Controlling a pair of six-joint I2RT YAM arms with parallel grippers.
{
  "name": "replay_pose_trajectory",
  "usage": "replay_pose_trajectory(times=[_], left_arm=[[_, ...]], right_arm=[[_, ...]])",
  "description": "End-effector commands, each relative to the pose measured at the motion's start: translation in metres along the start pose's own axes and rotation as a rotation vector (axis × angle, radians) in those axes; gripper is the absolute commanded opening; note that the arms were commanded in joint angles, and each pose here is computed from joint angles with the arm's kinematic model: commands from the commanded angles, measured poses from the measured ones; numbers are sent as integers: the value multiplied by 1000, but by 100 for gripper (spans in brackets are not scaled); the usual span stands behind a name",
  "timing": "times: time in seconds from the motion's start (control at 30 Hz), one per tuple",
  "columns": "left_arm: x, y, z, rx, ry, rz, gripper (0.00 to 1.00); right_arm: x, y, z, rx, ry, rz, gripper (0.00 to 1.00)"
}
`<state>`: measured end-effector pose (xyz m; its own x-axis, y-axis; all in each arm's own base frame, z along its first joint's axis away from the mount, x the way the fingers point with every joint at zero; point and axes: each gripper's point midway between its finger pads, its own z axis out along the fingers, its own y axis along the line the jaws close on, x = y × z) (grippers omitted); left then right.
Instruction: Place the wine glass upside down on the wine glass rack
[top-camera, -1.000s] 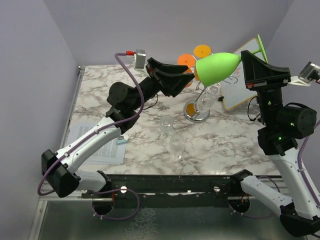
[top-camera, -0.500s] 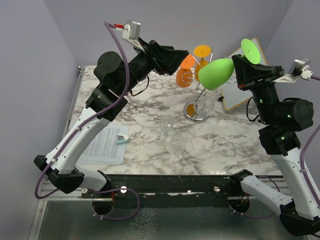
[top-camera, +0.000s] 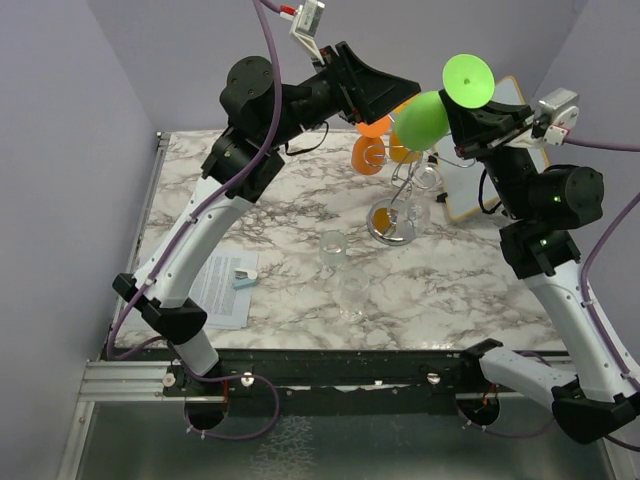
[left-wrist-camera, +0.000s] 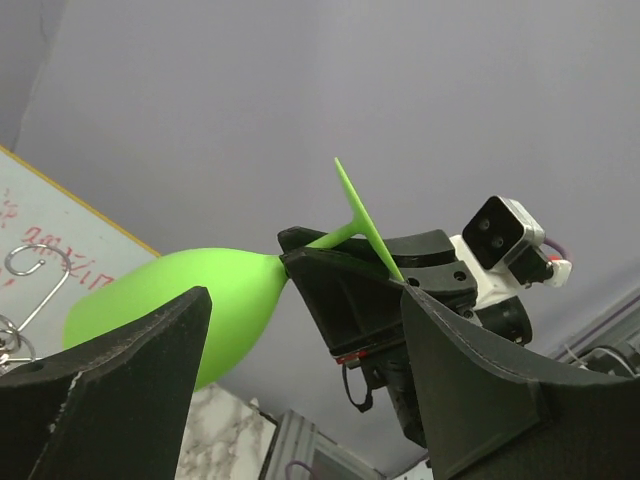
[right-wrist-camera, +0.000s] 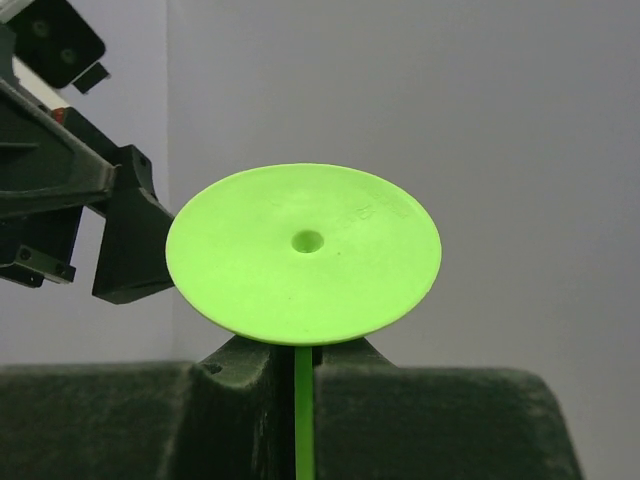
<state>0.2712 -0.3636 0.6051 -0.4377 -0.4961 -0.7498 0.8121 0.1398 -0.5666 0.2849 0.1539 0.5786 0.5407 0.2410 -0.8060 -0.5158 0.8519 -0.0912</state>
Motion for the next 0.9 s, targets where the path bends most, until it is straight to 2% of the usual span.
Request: replay_pose_trajectory(times=[0.0, 0.37, 0.57, 0.73, 0.87], left_arm=[[0, -26, 1, 113, 44, -78, 76], [4, -13, -3, 58, 61, -74, 60], [13, -4, -10, 12, 106, -96, 36], [12, -8, -20, 2, 115, -115, 25], [16, -4, -26, -8, 137, -144, 0]], right_arm=[[-19, 15, 9, -128, -87, -160, 1], [4, 46, 12, -331, -42, -191, 1], [15, 61, 10, -427, -9, -157, 1], [20, 74, 7, -504, 17, -112, 1], [25, 77, 7, -517, 32, -77, 1]])
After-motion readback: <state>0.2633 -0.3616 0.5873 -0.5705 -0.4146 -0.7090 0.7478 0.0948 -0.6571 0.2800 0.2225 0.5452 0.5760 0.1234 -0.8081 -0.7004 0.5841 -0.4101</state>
